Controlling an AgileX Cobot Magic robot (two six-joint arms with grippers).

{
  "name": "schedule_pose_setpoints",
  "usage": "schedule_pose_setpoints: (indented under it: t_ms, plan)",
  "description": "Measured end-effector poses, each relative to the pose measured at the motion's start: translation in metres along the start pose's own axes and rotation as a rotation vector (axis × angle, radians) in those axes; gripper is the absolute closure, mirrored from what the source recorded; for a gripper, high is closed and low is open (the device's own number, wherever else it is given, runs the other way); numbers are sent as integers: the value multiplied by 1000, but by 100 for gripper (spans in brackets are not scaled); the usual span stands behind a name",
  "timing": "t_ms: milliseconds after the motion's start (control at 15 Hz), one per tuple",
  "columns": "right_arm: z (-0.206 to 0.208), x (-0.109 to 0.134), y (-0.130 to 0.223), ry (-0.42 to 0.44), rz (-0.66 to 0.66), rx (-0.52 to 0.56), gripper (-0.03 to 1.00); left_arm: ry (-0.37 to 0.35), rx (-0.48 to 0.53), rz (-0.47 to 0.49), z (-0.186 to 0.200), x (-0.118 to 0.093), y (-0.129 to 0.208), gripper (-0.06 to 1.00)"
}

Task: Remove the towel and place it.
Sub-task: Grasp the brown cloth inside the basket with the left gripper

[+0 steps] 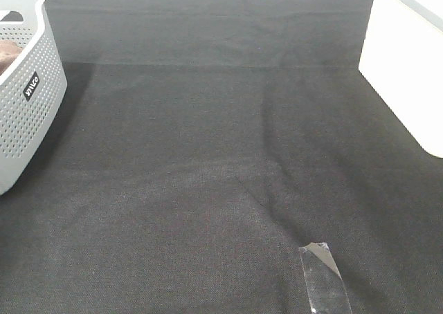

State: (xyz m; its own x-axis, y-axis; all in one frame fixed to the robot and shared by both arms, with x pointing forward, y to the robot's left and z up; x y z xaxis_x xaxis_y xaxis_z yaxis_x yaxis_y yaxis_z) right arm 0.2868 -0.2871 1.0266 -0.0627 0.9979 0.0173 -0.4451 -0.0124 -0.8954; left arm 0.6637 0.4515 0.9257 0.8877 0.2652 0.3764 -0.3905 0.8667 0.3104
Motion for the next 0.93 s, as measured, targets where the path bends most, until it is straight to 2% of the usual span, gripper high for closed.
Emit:
schedule_pose_setpoints:
  t_ms: [67, 133, 200, 333, 400, 467, 667, 867, 933]
  plan:
    - [0, 0, 0, 0, 0, 0, 24, 9, 1, -10, -4, -1, -1, 2]
    - [0, 0, 0, 0, 0, 0, 24, 9, 1, -14, -4, -1, -2, 11]
    - [0, 0, 0, 0, 0, 0, 24, 6, 0, -14, -4, 0, -1, 27]
    - [0, 0, 0, 0, 0, 0, 24, 4, -3, -5, -3, 0, -2, 72]
    - [0, 0, 0, 0, 0, 0, 24, 2, -5, 17, -3, 1, -2, 87]
    - [0, 0, 0, 0, 0, 0, 24, -4, -8, 53, -3, 2, -2, 94]
    - [0, 0, 0, 0, 0, 0, 24, -42, -30, 150, -3, 8, -5, 94]
    - [0, 0, 0, 0, 0, 0, 24, -53, -36, 156, 2, 9, -9, 94]
    - [0, 0, 0, 0, 0, 0, 24, -78, -46, 162, 13, 14, -12, 94]
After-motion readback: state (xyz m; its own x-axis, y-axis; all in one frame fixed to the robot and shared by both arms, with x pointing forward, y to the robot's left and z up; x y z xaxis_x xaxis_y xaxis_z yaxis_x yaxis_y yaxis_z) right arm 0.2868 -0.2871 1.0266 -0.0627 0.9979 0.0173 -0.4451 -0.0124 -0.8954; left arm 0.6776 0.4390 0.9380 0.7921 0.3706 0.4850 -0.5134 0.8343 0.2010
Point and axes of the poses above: a point on each arm's last joint axis where the gripper is mounted, z pointing back along that axis away from the gripper, x along the wrist's bending axis when the last joint is at zero, y = z × x, the point moved 6 cm from there along -z, pointing out along that axis toward the gripper, and after that the axes turned 3 degrees about -z, right-handed, at the moved point
